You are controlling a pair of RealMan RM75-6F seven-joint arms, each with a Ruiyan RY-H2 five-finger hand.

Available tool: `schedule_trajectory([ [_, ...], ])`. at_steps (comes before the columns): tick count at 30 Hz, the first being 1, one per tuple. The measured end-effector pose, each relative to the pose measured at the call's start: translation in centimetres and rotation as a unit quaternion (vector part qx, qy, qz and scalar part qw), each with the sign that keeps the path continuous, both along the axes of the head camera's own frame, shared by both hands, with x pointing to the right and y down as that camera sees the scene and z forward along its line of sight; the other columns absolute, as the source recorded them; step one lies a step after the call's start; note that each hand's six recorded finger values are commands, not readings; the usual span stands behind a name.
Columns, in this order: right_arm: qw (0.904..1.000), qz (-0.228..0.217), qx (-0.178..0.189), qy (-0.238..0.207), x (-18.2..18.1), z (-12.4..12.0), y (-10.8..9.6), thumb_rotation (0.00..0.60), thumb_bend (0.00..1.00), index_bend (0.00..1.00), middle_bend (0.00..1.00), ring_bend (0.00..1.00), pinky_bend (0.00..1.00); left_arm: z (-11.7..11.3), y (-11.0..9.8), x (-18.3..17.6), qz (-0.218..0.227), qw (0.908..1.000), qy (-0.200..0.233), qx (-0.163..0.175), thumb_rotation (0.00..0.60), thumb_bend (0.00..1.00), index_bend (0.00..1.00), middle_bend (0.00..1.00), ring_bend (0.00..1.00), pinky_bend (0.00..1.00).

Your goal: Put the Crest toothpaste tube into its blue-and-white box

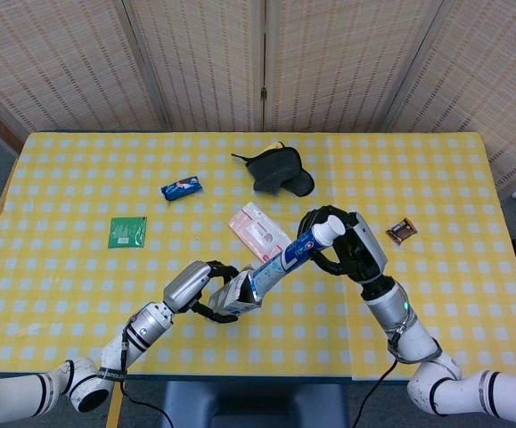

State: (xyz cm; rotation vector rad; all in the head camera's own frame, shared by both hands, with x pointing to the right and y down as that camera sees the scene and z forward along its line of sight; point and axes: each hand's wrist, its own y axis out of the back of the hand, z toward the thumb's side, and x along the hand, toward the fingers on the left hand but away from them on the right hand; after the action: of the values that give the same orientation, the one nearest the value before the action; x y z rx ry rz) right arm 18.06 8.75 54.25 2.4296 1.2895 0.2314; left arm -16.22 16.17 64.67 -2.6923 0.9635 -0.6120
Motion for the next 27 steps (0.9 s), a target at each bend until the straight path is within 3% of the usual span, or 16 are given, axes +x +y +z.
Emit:
schedule_trajectory([
  [7, 0.9994, -0.002, -0.013, 0.03, 0.1, 0.7, -0.1, 0.6, 0.38, 0.82, 0.72, 0.65, 0.68, 0.3, -0.1, -0.3, 0.005, 0.9999, -0.011, 0.002, 0.6, 0.13, 0.63, 0.73, 0.59, 0.42],
  [18, 0.9972, -0.016, -0.009, 0.072, 0.0, 1.2, -0.7, 0.6, 0.38, 0.82, 0.72, 0.65, 0.68, 0.8, 0.4, 0.4, 0.025, 0.9994, -0.021, 0.007, 0.6, 0.13, 0.63, 0.73, 0.59, 0.42],
  [27, 0.9934, -0.041, 0.006, 0.107, -1.0, 1.7, -1.1, 0.6, 0.38, 0.82, 0.72, 0.65, 0.68, 0.9, 0.4, 0.5, 0.016, 0.9997, -0.015, -0.005, 0.6, 0.13, 0.62, 0.73, 0.57, 0.42],
])
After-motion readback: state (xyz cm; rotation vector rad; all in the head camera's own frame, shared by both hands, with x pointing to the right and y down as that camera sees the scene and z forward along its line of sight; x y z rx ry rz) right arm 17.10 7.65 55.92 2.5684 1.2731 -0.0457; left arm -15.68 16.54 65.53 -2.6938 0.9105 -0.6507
